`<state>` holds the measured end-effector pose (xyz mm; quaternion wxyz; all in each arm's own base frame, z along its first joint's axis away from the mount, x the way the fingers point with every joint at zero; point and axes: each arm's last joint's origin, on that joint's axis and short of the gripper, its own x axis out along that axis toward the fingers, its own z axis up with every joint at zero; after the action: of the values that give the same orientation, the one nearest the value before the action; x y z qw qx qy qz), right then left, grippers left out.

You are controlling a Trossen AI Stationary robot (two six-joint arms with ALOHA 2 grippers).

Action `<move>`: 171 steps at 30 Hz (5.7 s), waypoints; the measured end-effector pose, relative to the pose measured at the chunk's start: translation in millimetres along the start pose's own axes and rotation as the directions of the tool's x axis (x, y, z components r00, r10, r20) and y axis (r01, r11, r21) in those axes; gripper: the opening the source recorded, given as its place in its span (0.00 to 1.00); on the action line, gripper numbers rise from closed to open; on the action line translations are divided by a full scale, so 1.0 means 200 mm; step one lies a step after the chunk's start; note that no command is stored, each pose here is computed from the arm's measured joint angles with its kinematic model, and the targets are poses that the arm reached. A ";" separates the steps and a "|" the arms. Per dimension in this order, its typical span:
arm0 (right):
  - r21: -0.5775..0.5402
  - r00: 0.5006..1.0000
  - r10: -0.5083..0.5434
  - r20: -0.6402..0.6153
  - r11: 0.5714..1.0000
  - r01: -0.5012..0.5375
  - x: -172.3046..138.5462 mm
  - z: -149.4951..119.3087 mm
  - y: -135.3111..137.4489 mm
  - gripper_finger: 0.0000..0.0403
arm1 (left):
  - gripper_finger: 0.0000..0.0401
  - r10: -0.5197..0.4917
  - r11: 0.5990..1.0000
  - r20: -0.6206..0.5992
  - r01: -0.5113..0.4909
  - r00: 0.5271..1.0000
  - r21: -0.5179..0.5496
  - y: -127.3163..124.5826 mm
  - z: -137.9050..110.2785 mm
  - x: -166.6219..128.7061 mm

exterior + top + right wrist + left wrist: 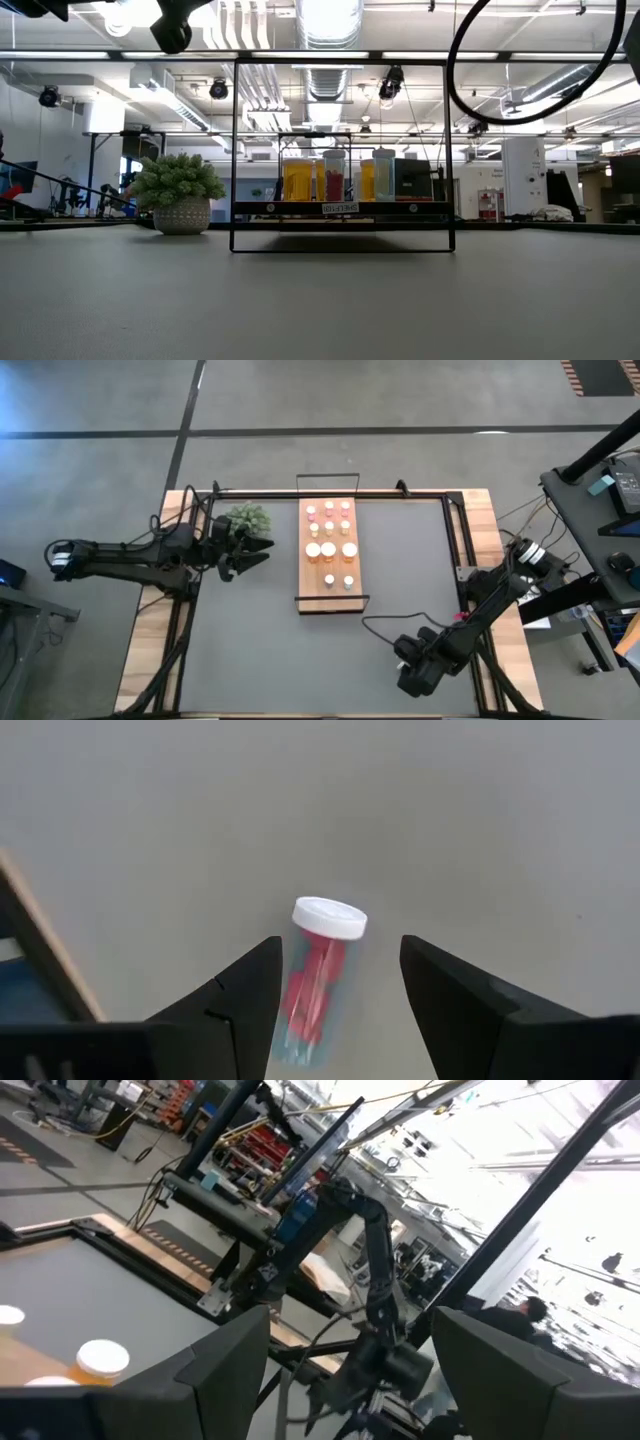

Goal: Pick and place medicine bottles onto shelf by color
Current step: Put the blue pill bottle aligned with the other blue pill bottles on the shelf

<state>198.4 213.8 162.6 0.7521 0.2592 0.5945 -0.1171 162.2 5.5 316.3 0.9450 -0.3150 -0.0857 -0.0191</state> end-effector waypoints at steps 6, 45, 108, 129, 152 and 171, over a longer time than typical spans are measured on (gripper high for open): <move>-0.036 0.999 -0.048 -0.014 0.998 0.048 0.11 0.00 0.08 0.48 | 0.65 -0.019 1.000 0.023 0.019 1.000 0.001 -0.02 0.02 -0.03; -0.036 0.934 0.223 0.279 0.974 -0.222 -0.51 0.04 -0.04 0.24 | 0.65 -0.007 1.000 0.005 0.007 1.000 0.000 0.00 0.01 0.00; -0.437 0.223 0.426 0.877 0.899 0.000 -0.99 1.85 -0.16 0.24 | 0.33 0.099 0.861 0.217 -0.193 0.971 0.471 -0.02 0.08 0.18; -0.445 0.228 0.438 0.870 0.895 -0.021 -0.99 1.84 -0.14 0.24 | 0.20 0.054 0.868 0.193 -0.142 0.980 0.477 -0.03 0.08 0.17; -0.432 0.744 0.263 0.614 0.901 0.037 -1.27 1.62 -0.20 0.46 | 0.20 0.024 0.935 0.014 -0.028 1.000 0.355 0.01 0.00 0.21; -0.665 0.805 0.472 0.360 0.735 -0.133 -1.13 1.64 -0.15 0.43 | 0.20 -0.182 0.968 -0.348 0.230 0.920 0.101 0.04 -0.20 0.33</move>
<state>397.3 -14.0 422.5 0.9316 0.0591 0.3275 0.1461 234.8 -10.4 290.9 0.9581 -0.2294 0.0428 -0.1660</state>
